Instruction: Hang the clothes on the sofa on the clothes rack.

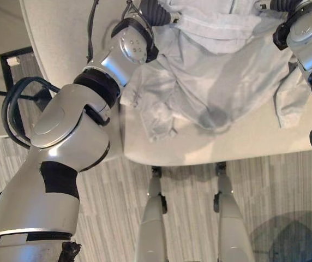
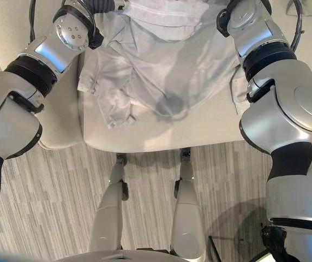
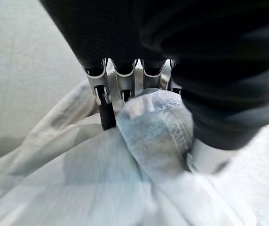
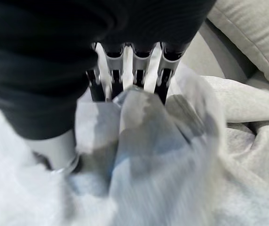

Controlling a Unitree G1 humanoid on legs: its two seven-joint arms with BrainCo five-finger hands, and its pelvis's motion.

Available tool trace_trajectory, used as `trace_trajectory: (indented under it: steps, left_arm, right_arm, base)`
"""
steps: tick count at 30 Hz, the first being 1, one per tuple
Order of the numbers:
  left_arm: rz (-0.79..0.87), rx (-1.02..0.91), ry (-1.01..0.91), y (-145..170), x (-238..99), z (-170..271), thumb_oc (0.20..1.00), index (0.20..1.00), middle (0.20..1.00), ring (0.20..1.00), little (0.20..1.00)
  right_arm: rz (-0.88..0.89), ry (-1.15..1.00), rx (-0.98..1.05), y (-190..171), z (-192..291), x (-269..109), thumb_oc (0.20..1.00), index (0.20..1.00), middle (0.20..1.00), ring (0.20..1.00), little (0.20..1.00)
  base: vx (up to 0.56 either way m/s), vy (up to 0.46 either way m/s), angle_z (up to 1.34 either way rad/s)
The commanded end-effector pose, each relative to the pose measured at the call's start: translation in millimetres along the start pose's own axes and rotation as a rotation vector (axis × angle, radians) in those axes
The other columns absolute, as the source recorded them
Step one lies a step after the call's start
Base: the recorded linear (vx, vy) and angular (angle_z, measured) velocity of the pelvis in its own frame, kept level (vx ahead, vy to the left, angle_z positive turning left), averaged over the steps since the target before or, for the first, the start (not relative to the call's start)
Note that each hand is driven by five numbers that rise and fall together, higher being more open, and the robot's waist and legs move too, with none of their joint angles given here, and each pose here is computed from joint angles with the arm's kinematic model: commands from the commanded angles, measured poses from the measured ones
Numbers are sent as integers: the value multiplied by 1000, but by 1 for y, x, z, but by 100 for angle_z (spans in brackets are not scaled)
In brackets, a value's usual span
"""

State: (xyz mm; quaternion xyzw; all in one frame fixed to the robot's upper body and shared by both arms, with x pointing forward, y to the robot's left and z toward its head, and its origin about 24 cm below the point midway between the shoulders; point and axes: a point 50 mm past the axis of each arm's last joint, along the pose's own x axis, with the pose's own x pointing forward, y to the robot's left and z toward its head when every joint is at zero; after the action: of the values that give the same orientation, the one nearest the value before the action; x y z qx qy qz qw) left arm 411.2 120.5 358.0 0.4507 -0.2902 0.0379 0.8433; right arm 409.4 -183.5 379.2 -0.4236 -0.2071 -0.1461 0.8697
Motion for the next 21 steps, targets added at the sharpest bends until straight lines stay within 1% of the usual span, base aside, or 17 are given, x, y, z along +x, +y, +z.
trace_trajectory:
  steps: [1, 8, 13, 21]
  left_arm:
    - [118, 84, -109, 51, 17, 44, 200, 200, 200, 200, 200]
    - [122, 99, -88, 55, 15, 34, 200, 200, 200, 200, 200]
    - [125, 102, -77, 54, 12, 26, 200, 200, 200, 200, 200]
    - [135, 89, -104, 51, 10, 27, 200, 200, 200, 200, 200]
  right_arm:
    - [72, -174, 71, 10, 50, 1, 200, 200, 200, 200, 200]
    - [70, -221, 93, 6, 56, 0, 200, 200, 200, 200, 200]
    - [52, -237, 131, 1, 50, -2, 200, 200, 200, 200, 200]
    - [20, -253, 200, -1, 40, -8, 200, 200, 200, 200, 200]
  base:
    - [-16, 6, -4]
    - [-15, 6, -4]
    - [-20, 14, 0]
    - [-16, 11, 1]
